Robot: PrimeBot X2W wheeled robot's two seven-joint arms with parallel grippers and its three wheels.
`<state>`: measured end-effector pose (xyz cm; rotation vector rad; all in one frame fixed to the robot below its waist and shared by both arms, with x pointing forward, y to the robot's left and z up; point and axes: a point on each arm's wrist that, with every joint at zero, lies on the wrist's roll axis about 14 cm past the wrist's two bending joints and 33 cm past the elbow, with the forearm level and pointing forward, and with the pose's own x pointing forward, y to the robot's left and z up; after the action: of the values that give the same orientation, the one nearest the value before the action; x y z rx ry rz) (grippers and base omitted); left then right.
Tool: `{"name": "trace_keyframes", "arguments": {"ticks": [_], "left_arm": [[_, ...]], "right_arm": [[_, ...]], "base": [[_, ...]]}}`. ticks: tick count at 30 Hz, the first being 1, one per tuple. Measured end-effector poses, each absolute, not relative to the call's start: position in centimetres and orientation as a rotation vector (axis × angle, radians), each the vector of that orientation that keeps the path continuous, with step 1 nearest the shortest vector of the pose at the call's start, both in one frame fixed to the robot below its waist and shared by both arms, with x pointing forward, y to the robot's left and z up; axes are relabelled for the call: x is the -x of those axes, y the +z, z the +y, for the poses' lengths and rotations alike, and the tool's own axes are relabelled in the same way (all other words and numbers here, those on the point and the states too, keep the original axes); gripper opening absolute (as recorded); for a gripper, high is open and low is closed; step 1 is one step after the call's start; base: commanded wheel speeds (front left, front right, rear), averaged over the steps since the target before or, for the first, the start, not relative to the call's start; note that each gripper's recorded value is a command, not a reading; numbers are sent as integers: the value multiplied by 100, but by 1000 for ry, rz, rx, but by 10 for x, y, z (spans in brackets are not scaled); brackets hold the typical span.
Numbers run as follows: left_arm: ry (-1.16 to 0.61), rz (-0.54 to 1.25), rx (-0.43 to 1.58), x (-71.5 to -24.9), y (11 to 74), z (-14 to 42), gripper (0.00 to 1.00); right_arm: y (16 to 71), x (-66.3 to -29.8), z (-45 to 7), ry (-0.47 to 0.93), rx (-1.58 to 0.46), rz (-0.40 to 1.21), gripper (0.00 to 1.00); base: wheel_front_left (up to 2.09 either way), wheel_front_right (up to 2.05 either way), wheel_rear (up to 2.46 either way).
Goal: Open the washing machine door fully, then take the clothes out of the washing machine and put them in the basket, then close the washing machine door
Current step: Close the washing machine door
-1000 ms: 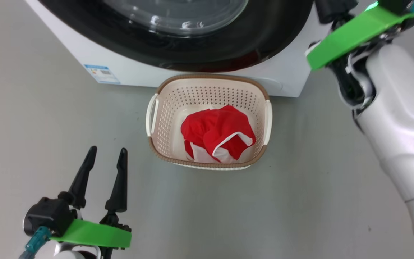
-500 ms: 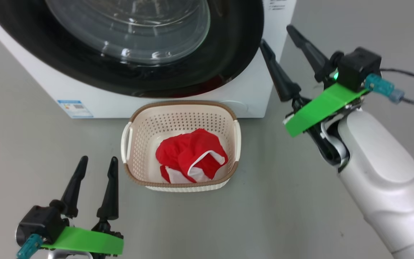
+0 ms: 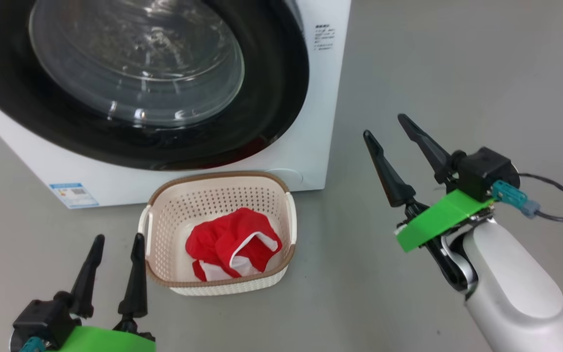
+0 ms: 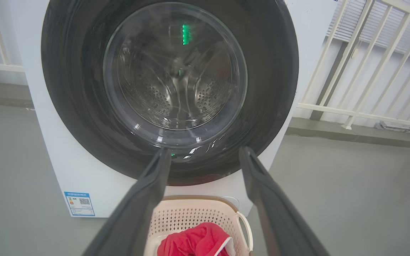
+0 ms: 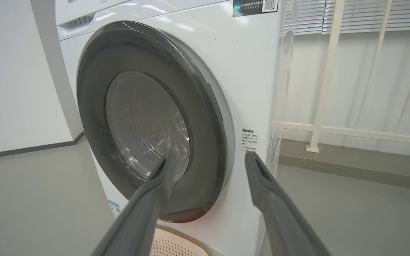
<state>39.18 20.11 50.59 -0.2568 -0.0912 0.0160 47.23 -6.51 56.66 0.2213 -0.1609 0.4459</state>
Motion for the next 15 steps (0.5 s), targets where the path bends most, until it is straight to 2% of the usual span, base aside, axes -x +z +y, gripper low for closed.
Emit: {"name": "trace_keyframes", "arguments": {"ticks": [15], "left_arm": [[-19,-130,251,-383,520,190,100]], "right_arm": [[564,-426,-124,270,-227,-198,100]], "base": [[0,0,0]]}}
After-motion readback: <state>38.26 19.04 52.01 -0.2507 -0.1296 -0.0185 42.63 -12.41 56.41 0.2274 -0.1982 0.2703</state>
